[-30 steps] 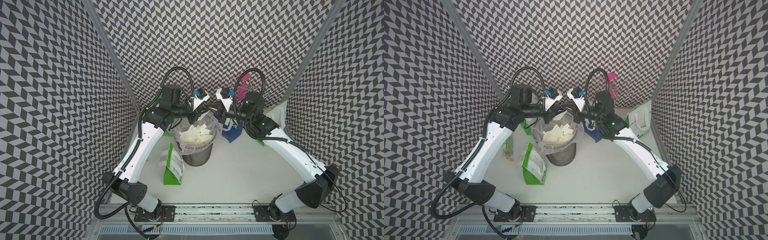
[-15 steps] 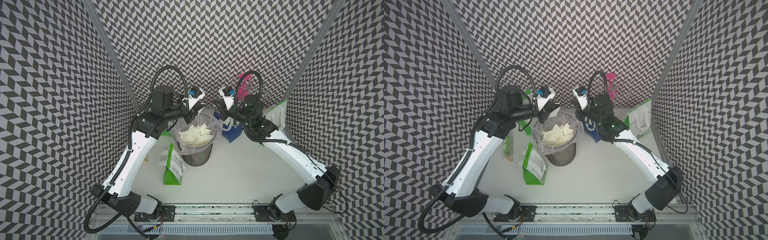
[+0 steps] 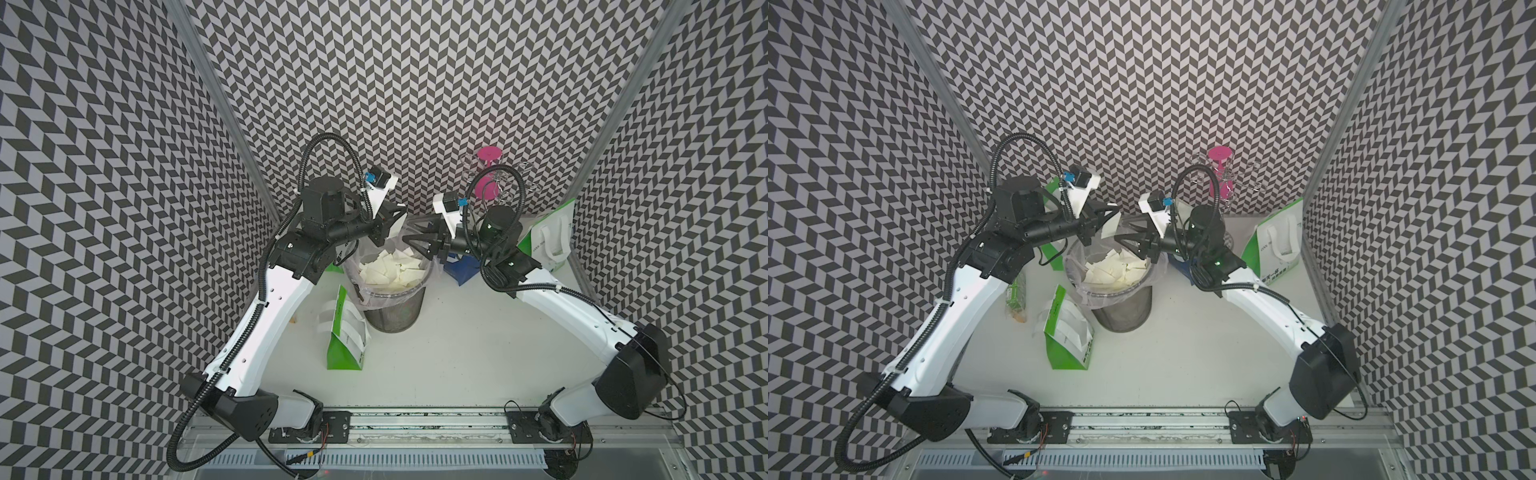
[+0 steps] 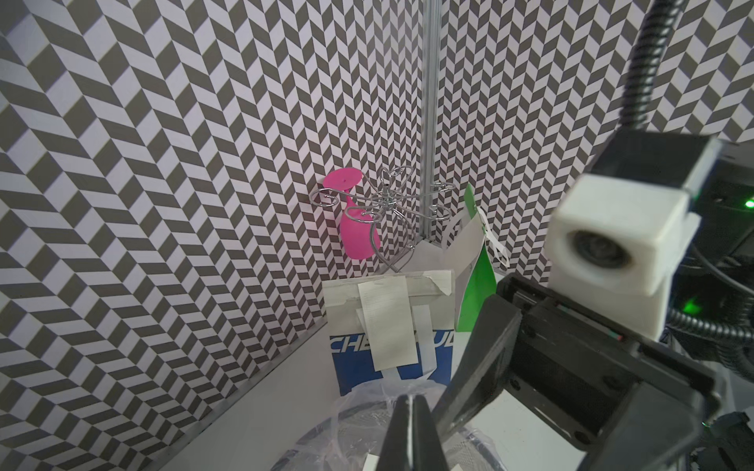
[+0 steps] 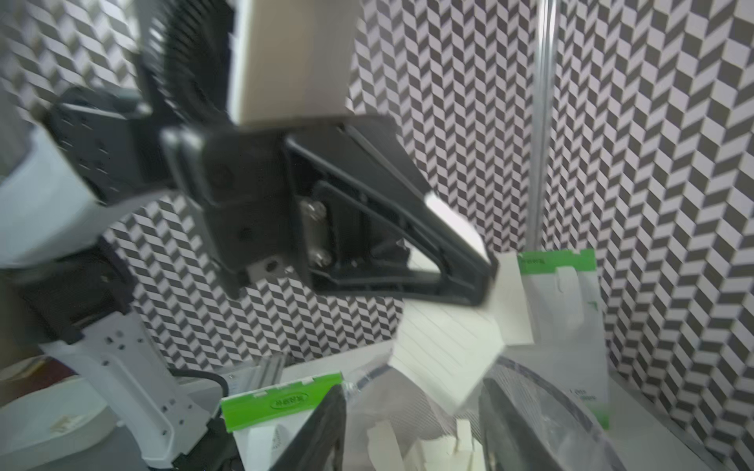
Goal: Shred takeout receipts and throw away
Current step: Place the takeout receipt in the trash bin, then shred the takeout receipt.
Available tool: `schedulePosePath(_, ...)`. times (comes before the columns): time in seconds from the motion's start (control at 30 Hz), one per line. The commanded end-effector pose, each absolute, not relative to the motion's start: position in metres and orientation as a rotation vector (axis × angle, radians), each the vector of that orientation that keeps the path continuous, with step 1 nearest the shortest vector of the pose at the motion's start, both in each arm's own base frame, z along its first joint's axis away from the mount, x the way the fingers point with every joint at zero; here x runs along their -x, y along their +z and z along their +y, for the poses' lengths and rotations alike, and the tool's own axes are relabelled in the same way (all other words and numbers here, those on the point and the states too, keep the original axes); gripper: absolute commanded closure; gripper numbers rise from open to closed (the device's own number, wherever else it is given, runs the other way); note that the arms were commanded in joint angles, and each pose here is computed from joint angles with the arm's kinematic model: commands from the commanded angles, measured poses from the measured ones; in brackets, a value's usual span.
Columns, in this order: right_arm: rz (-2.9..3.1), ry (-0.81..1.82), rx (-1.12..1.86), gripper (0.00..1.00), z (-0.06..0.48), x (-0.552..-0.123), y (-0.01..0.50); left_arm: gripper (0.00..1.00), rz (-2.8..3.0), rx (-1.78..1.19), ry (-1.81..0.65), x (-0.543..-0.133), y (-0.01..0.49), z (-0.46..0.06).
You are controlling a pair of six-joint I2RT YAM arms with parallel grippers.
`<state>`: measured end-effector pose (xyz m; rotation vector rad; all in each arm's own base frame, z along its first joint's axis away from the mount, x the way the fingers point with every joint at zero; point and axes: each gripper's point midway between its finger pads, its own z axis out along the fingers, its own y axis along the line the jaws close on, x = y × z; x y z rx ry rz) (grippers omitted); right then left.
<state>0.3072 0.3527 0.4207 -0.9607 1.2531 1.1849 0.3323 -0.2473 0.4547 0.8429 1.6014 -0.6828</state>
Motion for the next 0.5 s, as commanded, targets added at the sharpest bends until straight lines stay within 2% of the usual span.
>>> schedulePosePath(0.0, 1.109, 1.287, 1.004, 0.44, 0.358, -0.29, 0.448, 1.0, 1.502, -0.84, -0.757, -0.318, 0.48, -0.248)
schedulePosePath(0.33, 1.121, 1.391, 1.017, 0.4, 0.368, -0.294, 0.439, 1.0, 1.325, -0.849, -0.927, -0.294, 0.506, -0.241)
schedulePosePath(0.47, 1.116, 1.358, 0.973, 0.35, 0.36, -0.301, 0.445, 1.0, 1.323, -0.861, -0.941, -0.29, 0.505, -0.239)
